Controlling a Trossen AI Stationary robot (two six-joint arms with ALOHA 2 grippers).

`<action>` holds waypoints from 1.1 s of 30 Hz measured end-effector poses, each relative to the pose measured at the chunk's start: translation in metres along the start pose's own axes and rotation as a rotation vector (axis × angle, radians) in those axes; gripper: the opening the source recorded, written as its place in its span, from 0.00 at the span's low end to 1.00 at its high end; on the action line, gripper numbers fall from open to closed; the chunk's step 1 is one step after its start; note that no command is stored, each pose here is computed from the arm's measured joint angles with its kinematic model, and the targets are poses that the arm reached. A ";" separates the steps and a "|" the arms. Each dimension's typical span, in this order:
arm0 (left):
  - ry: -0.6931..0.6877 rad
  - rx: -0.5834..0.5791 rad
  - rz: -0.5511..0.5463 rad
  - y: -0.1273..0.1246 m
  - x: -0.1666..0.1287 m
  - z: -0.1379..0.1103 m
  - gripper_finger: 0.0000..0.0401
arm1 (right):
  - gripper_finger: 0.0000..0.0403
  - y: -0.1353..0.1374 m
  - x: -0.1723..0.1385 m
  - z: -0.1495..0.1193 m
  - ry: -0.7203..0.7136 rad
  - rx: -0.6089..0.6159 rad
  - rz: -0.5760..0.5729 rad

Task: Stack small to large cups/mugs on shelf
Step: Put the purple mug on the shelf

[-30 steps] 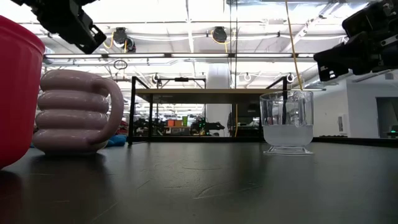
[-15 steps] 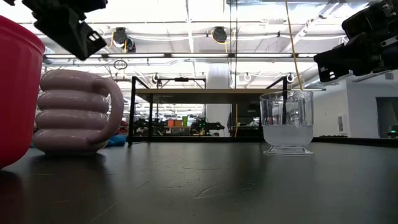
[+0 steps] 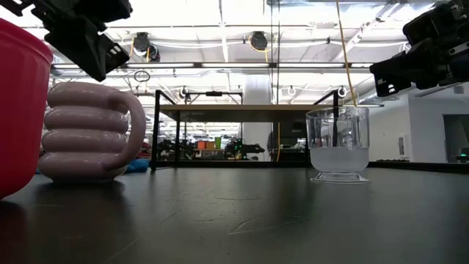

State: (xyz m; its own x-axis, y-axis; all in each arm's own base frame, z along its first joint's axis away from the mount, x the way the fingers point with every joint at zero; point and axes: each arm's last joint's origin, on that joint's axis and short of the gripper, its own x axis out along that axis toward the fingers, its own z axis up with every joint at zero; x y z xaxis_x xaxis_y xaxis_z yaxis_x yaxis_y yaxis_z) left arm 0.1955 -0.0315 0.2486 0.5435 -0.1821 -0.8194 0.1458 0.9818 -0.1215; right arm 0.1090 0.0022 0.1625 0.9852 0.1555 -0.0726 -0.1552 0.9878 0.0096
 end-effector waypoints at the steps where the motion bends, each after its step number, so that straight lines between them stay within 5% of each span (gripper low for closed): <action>1: 0.002 -0.005 0.000 0.000 0.000 0.000 0.00 | 0.00 0.000 0.000 0.000 0.000 0.000 0.000; 10: 0.009 -0.050 0.020 0.006 -0.001 -0.001 0.01 | 0.00 0.000 0.000 0.000 0.003 0.001 0.000; 33: -0.021 -0.067 -0.018 0.005 -0.001 0.002 0.29 | 0.00 0.000 0.000 -0.001 0.013 0.003 0.000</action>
State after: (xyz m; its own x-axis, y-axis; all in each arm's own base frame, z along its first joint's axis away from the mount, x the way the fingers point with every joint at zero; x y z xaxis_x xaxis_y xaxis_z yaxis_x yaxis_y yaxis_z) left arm 0.1977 -0.0261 0.2498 0.5585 -0.2002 -0.8050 0.1004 0.9796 -0.1740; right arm 0.1089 0.0022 0.1612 0.9841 0.1556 -0.0858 -0.1551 0.9878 0.0124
